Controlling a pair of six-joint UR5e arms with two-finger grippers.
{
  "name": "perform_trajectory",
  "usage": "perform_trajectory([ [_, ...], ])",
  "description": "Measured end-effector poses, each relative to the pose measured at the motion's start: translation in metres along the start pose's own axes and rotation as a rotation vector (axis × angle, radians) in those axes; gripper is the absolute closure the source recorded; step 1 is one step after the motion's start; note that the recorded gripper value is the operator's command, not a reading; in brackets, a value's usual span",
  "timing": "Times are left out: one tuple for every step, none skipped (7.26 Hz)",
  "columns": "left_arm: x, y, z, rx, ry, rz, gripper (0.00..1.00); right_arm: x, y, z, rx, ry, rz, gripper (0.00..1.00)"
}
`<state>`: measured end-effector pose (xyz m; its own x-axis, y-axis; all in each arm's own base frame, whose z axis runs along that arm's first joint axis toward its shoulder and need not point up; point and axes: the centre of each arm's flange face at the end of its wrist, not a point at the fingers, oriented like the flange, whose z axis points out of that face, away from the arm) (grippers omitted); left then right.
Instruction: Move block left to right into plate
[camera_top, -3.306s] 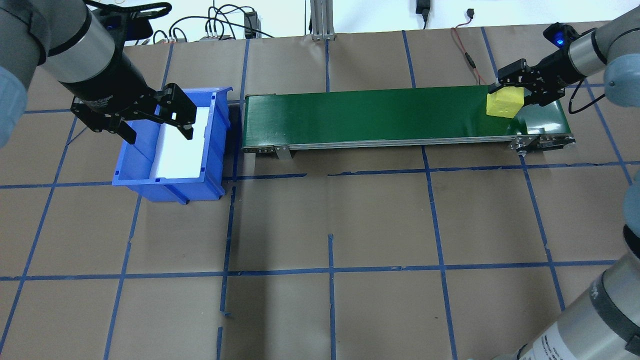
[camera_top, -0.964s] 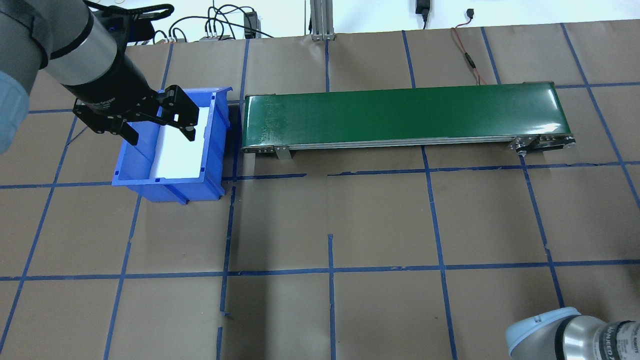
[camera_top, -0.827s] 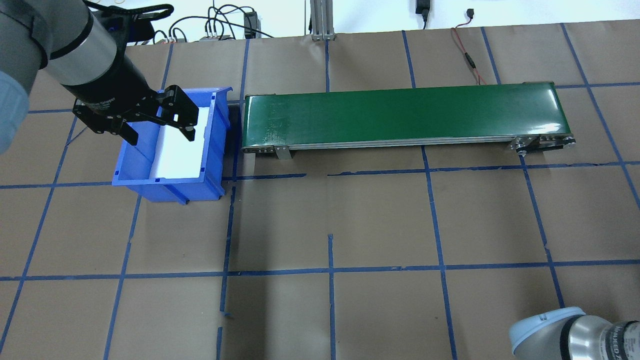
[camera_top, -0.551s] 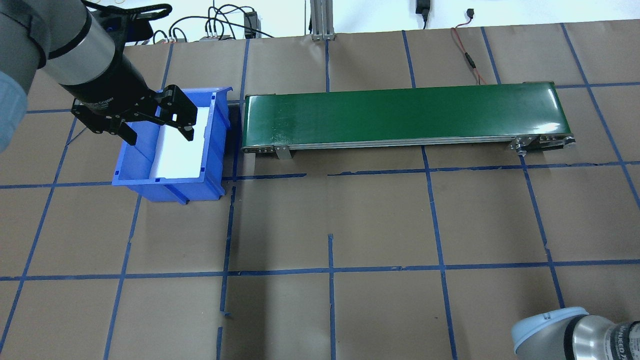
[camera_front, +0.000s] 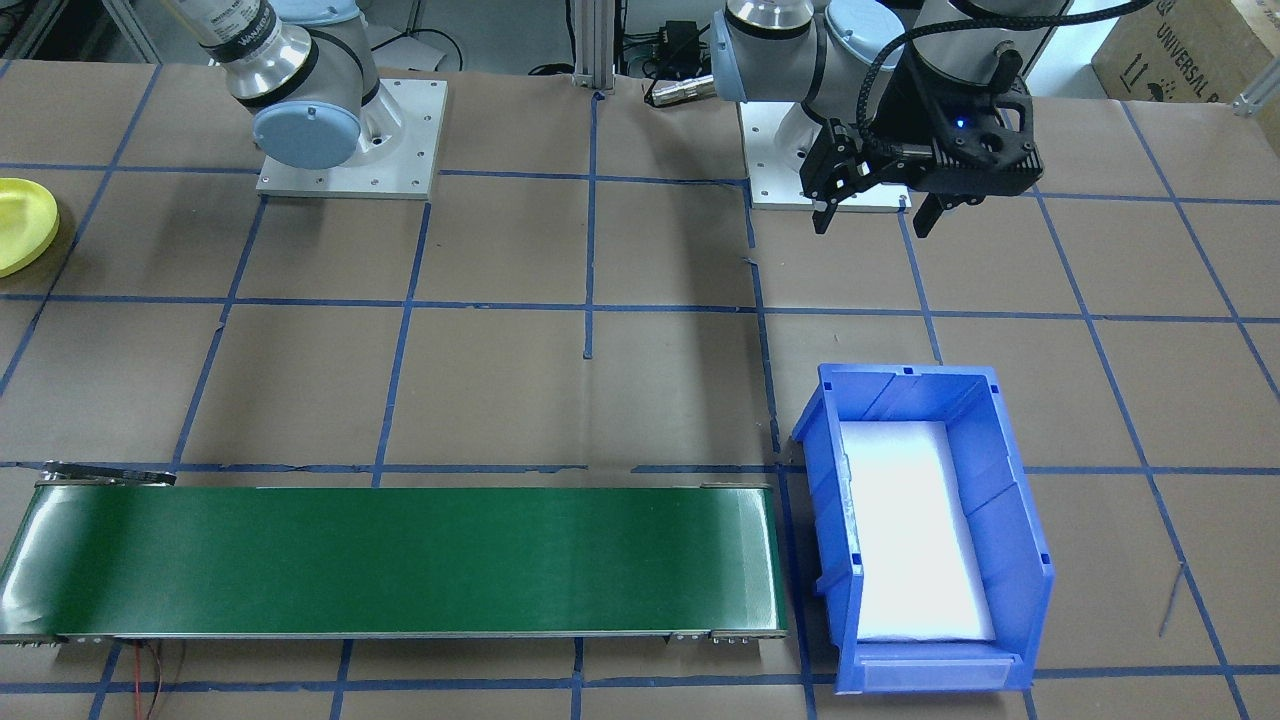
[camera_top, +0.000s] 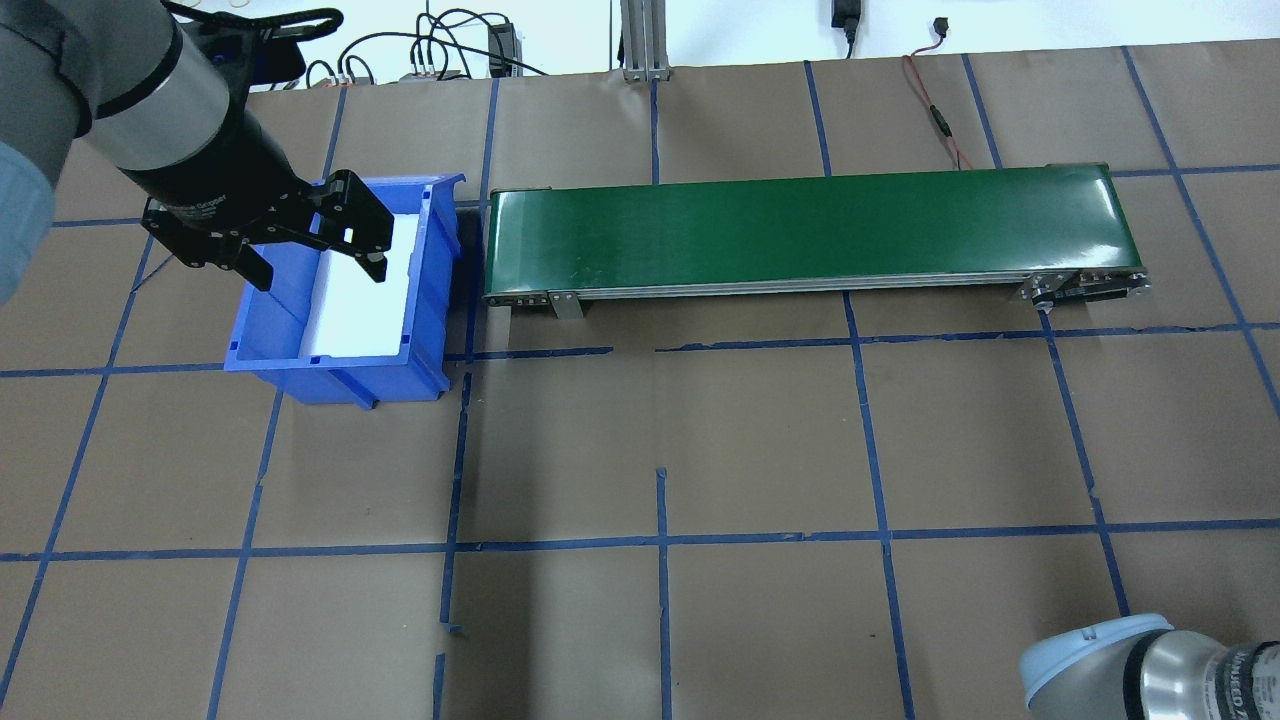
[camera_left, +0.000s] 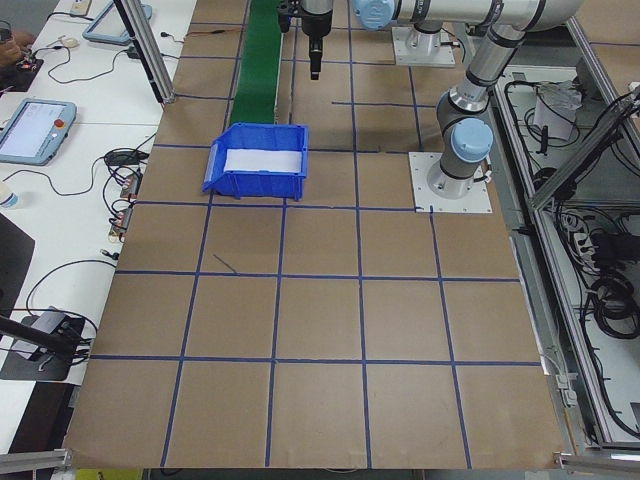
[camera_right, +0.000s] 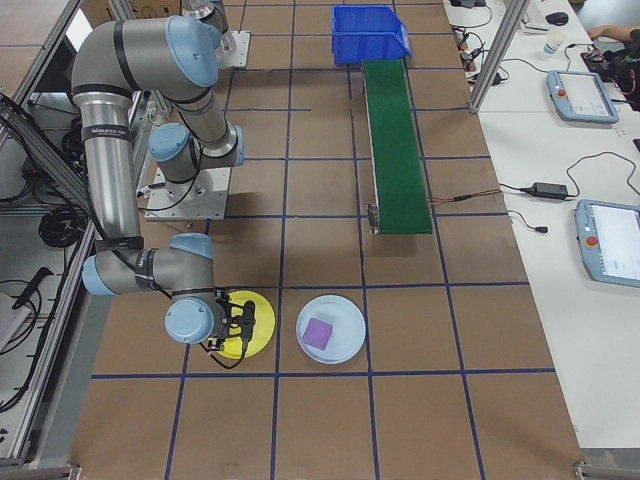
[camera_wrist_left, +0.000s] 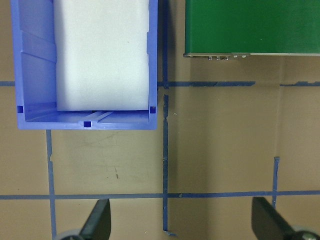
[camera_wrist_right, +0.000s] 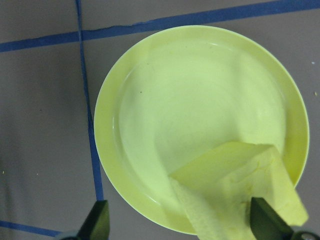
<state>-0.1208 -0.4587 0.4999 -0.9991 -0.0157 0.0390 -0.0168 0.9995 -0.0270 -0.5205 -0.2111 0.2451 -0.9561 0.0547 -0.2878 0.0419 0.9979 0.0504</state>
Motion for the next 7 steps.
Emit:
perform_trajectory([
  [0.000, 0.000, 0.000, -0.001, 0.000, -0.001, 0.00, -0.013, -0.023, -0.014, -0.018, 0.042, -0.023, 0.00],
  [0.000, 0.000, 0.001, -0.002, 0.000, -0.001, 0.00, -0.039, -0.054, -0.042, -0.034, 0.113, -0.059, 0.00],
  [-0.001, -0.001, 0.001, -0.003, 0.000, -0.003, 0.00, -0.077, -0.085, -0.070, -0.041, 0.176, -0.089, 0.00],
  [-0.001, -0.002, 0.002, -0.005, 0.001, -0.004, 0.00, -0.120, -0.110, -0.091, -0.057, 0.213, -0.098, 0.00],
  [-0.002, -0.003, 0.004, -0.007, 0.001, -0.007, 0.00, -0.173, -0.129, -0.107, -0.083, 0.236, -0.070, 0.00],
  [-0.002, -0.004, 0.005, -0.010, 0.002, -0.010, 0.00, -0.232, -0.141, -0.121, -0.102, 0.247, -0.018, 0.00],
  [-0.002, -0.005, 0.007, -0.013, 0.002, -0.012, 0.00, -0.292, -0.146, -0.134, -0.118, 0.251, 0.048, 0.00],
])
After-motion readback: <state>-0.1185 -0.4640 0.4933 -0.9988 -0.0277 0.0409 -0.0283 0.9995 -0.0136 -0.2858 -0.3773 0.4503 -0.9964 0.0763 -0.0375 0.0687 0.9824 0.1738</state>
